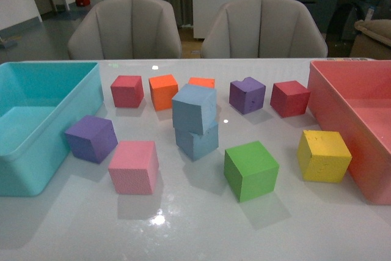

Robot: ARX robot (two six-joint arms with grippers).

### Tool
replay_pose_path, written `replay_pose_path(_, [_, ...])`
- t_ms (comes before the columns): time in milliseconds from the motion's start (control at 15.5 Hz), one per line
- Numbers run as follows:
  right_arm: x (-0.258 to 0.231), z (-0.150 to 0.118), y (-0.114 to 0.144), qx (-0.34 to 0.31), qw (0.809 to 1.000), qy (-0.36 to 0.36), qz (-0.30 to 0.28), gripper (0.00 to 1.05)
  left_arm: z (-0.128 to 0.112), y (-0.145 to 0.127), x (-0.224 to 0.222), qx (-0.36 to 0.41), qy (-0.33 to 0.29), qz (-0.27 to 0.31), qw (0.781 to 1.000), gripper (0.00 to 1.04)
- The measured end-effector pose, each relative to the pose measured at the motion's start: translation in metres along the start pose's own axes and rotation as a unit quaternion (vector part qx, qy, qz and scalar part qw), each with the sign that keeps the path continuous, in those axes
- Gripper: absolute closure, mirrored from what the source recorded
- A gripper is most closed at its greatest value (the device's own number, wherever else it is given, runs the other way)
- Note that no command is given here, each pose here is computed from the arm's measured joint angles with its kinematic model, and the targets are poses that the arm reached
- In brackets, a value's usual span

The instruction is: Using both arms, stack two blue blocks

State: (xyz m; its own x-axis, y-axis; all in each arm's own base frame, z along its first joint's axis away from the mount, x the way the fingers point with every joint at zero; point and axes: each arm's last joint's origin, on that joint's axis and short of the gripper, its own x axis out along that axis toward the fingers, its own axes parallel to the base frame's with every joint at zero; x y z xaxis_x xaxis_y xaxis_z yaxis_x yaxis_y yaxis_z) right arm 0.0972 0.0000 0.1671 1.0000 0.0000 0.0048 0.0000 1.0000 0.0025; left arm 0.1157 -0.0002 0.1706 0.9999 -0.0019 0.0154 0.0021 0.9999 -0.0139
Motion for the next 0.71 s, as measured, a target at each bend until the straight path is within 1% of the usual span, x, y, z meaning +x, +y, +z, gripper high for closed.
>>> replay_pose_path(517, [0.0,0.0,0.0,0.0,1.0,0.0,0.0,0.06,-0.001,0.0,-0.008,0.0,0.003,0.0,1.0,1.03])
replay_pose_path(582, [0.0,0.0,0.0,0.0,1.0,0.0,0.0,0.06,-0.005,0.0,-0.013,0.0,0.021,0.0,1.0,1.03])
replay_pose_path(646, [0.0,0.0,0.0,0.0,1.0,0.0,0.0,0.06,-0.004,0.0,-0.018,0.0,0.006,0.0,1.0,1.03])
replay_pose_path(711, [0.0,0.0,0.0,0.0,1.0,-0.001,0.0,0.06,-0.003,0.0,-0.018,0.0,0.006,0.001,1.0,1.03])
